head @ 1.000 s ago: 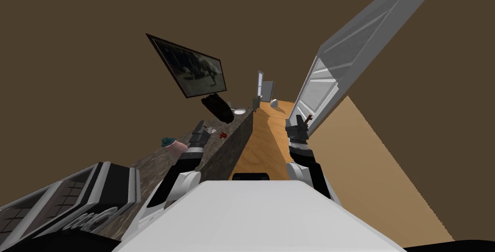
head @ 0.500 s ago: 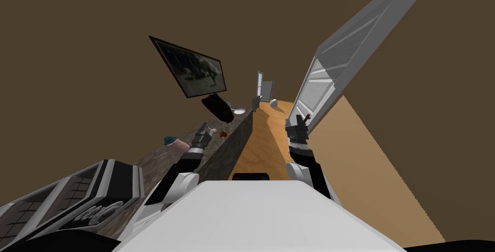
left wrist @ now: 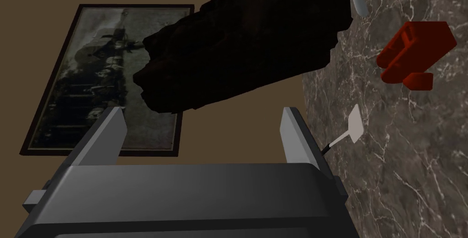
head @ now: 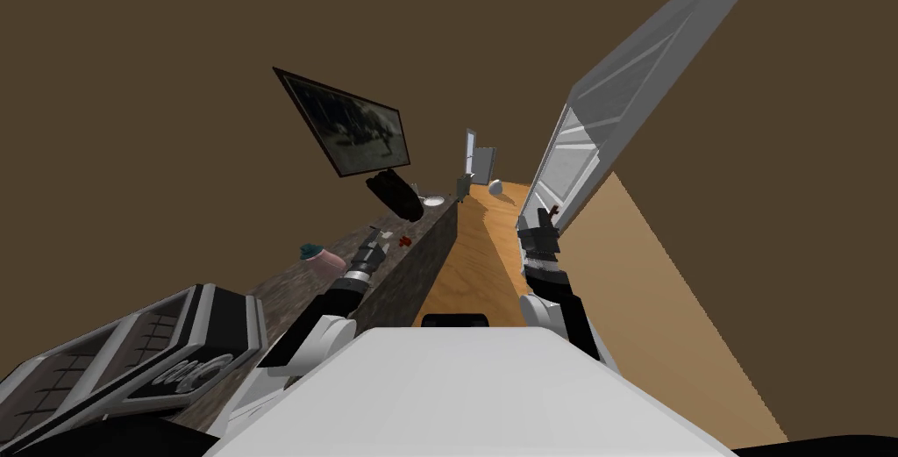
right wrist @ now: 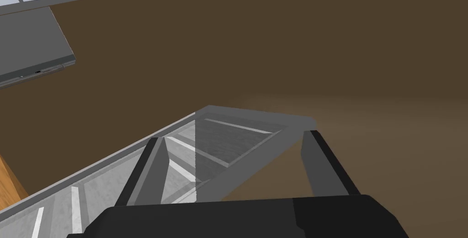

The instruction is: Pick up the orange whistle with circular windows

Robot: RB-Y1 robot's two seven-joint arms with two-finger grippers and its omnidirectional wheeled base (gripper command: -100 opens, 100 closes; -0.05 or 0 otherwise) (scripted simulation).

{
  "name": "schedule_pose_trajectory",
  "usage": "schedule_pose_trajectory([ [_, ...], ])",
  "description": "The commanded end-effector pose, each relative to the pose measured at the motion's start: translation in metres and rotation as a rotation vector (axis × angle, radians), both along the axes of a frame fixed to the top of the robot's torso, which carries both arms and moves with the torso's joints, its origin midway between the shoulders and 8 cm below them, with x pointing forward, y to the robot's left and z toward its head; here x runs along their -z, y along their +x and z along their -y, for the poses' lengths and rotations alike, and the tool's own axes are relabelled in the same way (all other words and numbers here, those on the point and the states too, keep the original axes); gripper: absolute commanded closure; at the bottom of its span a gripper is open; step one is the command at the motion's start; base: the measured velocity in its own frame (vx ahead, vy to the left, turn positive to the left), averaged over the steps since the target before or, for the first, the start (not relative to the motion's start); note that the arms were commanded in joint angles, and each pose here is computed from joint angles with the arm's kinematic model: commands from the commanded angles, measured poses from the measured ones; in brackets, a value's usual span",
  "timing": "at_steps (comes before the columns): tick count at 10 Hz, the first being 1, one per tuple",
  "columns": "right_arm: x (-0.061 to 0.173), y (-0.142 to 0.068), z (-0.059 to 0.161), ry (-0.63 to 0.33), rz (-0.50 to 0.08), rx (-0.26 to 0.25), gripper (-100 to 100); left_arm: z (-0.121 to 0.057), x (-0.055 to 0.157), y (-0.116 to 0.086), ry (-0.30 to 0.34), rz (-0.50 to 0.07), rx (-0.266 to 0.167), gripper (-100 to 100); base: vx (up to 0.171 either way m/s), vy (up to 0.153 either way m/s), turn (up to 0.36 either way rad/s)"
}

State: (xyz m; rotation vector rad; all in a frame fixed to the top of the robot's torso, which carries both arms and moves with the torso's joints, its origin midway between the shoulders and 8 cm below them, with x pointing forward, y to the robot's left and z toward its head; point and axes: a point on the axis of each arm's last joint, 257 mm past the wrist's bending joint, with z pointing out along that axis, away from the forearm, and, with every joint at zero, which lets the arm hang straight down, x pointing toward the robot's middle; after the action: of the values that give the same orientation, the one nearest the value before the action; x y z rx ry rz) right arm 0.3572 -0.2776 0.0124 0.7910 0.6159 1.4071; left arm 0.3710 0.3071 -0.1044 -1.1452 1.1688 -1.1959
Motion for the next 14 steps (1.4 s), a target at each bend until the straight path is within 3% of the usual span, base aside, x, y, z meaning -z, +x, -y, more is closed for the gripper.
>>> schedule_pose_trajectory([
  [1,0.0,0.0,0.0,0.0,0.0,0.0,0,0.002,0.013,-0.003,-0.009,-0.057,0.016,-100,-0.043,-0.005,-0.036],
  [9,0.0,0.0,0.0,0.0,0.0,0.0,0,0.007,0.067,-0.016,-0.025,-0.279,0.051,-100,-0.029,-0.009,-0.016],
  [14,0.0,0.0,0.0,0.0,0.0,0.0,0,0.013,0.105,-0.035,-0.035,-0.441,0.091,-100,-0.018,-0.015,-0.035],
])
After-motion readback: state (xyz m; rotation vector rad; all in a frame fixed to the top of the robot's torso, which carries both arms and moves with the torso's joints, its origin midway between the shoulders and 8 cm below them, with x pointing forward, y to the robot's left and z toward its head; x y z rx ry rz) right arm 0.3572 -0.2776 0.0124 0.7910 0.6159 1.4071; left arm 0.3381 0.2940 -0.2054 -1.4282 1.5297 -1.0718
